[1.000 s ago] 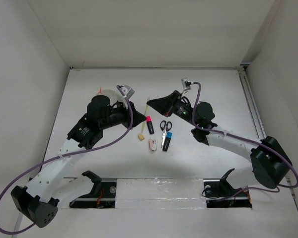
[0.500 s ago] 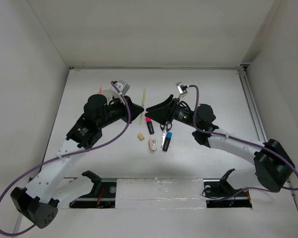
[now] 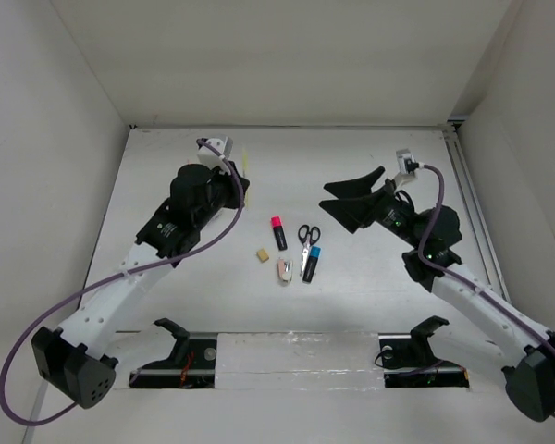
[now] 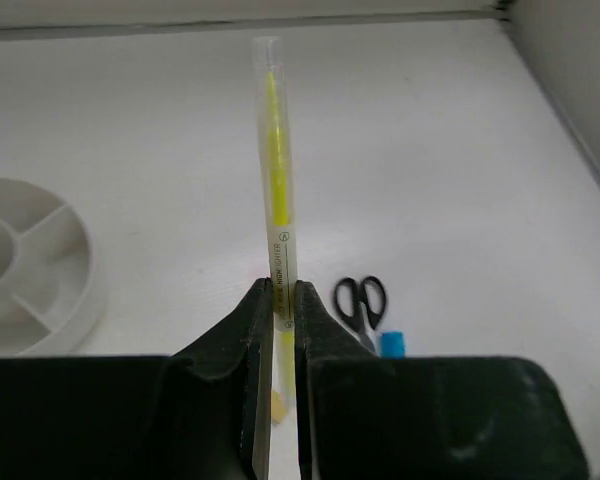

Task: Sort the stationery into containers
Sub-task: Place the pen in the storage box.

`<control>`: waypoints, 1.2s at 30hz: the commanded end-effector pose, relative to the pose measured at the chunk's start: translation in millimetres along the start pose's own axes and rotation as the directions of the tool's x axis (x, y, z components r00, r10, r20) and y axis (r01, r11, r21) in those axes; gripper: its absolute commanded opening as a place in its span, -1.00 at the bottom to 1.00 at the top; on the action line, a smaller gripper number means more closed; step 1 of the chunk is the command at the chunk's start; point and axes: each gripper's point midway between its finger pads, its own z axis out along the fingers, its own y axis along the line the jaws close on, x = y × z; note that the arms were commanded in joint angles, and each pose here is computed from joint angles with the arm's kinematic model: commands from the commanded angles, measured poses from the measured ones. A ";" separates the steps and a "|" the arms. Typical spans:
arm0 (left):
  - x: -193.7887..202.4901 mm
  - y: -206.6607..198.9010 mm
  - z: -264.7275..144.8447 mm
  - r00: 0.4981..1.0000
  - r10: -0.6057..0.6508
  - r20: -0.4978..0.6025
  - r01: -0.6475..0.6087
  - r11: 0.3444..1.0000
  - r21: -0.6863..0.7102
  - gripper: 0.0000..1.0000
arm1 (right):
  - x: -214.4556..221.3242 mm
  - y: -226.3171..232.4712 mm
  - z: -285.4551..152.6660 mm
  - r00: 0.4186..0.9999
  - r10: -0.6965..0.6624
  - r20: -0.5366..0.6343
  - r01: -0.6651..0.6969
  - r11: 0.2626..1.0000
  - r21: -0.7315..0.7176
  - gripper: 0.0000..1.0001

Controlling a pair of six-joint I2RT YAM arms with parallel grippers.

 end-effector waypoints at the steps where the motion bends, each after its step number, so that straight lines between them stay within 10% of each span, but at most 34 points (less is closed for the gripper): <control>1: -50.9 49.7 3.6 0.990 0.024 0.140 0.016 0.961 -0.276 -1.00 | 2.4 -8.7 -12.9 0.994 -0.101 -0.031 0.103 0.991 0.082 1.00; 12: -154.7 190.3 -10.8 0.901 0.349 0.258 -0.160 0.820 -0.550 -1.00 | 23.9 4.5 -46.8 0.989 -0.128 -0.074 0.132 0.989 0.062 1.00; 19: -125.7 229.9 6.3 0.882 0.452 0.137 -0.296 0.754 -0.586 -1.00 | 30.5 22.3 -65.1 0.986 -0.137 -0.095 0.141 0.989 0.039 1.00; 36: -46.8 262.5 49.1 0.950 0.307 0.064 -0.239 0.842 -0.484 -1.00 | 41.0 6.5 -69.0 0.975 -0.163 -0.152 0.178 0.980 0.089 1.00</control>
